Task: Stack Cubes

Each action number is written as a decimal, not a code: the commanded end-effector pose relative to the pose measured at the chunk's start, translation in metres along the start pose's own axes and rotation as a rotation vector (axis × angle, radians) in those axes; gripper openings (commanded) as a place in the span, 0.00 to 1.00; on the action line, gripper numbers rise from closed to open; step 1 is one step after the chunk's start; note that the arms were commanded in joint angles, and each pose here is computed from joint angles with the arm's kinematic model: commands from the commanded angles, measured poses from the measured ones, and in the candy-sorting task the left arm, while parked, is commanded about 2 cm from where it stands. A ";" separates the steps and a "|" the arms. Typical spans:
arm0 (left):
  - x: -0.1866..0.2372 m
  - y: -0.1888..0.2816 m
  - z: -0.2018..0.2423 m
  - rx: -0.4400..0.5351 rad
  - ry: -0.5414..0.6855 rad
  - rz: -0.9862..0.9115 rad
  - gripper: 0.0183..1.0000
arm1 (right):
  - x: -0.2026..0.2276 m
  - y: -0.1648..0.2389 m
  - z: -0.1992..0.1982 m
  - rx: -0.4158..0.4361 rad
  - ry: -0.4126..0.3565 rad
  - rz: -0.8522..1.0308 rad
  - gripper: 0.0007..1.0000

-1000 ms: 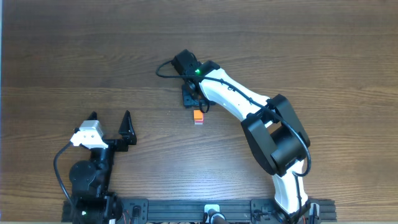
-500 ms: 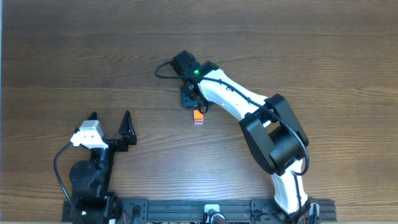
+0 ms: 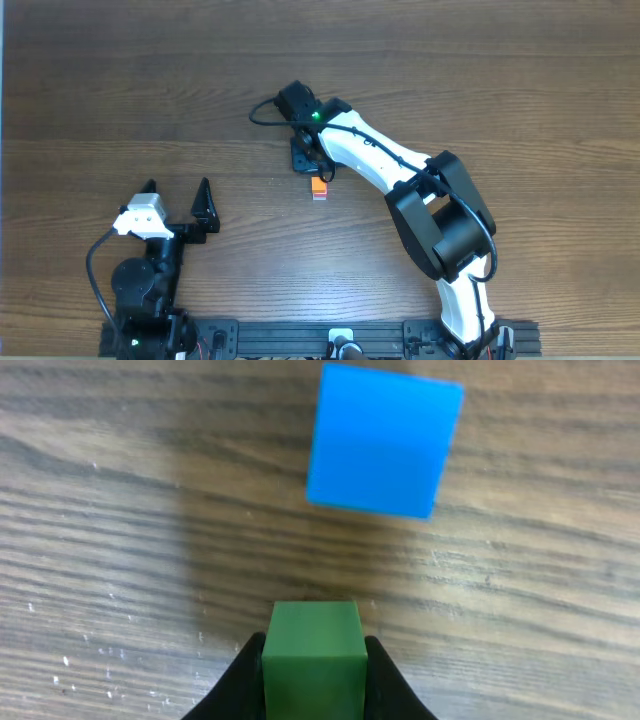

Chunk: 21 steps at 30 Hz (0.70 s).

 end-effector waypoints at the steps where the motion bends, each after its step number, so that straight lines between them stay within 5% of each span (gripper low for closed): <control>1: 0.001 0.000 0.000 0.009 0.011 -0.002 1.00 | -0.011 0.012 0.004 0.013 -0.003 -0.012 0.06; 21: 0.001 0.000 0.000 0.009 0.011 -0.002 1.00 | -0.001 0.097 0.018 0.062 -0.012 0.014 0.01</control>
Point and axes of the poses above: each gripper's point midway between its finger pads, its own y axis back along the fingers, its own z axis along the line the jaws close on, x = y × z, the point moved 6 cm from there along y, back along the fingers, and after that the axes turned 9 degrees about y, right-handed, at the moved point
